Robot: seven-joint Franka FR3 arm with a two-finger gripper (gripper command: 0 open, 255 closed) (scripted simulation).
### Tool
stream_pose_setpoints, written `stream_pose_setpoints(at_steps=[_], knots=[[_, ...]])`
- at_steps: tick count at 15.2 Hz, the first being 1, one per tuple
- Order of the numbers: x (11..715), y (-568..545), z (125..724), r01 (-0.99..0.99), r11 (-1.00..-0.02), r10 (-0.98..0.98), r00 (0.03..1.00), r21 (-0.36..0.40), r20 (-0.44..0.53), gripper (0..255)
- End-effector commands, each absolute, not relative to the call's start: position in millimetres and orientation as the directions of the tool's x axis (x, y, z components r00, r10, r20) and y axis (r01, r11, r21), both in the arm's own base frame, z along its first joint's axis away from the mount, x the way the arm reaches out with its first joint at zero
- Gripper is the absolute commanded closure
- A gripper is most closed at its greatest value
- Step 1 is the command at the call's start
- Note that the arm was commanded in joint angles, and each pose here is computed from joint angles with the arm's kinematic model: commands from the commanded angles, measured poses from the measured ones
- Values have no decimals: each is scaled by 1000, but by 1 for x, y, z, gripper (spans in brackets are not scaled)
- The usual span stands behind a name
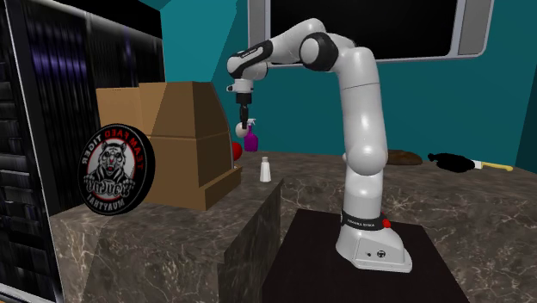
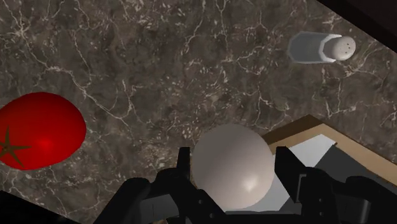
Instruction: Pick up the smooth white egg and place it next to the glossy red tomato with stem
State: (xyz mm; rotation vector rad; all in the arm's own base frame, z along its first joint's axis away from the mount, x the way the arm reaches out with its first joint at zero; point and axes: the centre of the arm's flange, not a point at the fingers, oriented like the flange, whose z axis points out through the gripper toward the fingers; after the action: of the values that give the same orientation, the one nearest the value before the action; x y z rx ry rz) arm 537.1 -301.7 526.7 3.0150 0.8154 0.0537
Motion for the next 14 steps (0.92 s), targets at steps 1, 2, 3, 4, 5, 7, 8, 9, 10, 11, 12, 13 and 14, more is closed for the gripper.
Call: stream_pose_setpoints(at_steps=[1, 2, 3, 4, 5, 7, 8, 9, 10, 11, 12, 13, 14], knots=[[546, -323, 527, 506, -862, 507, 862, 26, 28, 255], [552, -335, 527, 506, -862, 507, 862, 26, 28, 255], [558, -346, 527, 506, -862, 507, 862, 26, 28, 255], [565, -358, 527, 506, -862, 507, 862, 26, 28, 255], [571, -370, 527, 506, -862, 507, 862, 26, 28, 255], [574, -376, 521, 506, -862, 507, 862, 26, 28, 255], [574, -376, 516, 506, -862, 507, 862, 26, 28, 255], [574, -376, 511, 506, -862, 507, 862, 26, 28, 255], [574, -376, 506, 506, -862, 507, 862, 26, 28, 255], [574, -376, 500, 506, -862, 507, 862, 26, 28, 255], [574, -376, 495, 506, -862, 507, 862, 26, 28, 255], [574, -376, 490, 506, -862, 507, 862, 26, 28, 255], [574, -376, 484, 506, -862, 507, 862, 26, 28, 255]])
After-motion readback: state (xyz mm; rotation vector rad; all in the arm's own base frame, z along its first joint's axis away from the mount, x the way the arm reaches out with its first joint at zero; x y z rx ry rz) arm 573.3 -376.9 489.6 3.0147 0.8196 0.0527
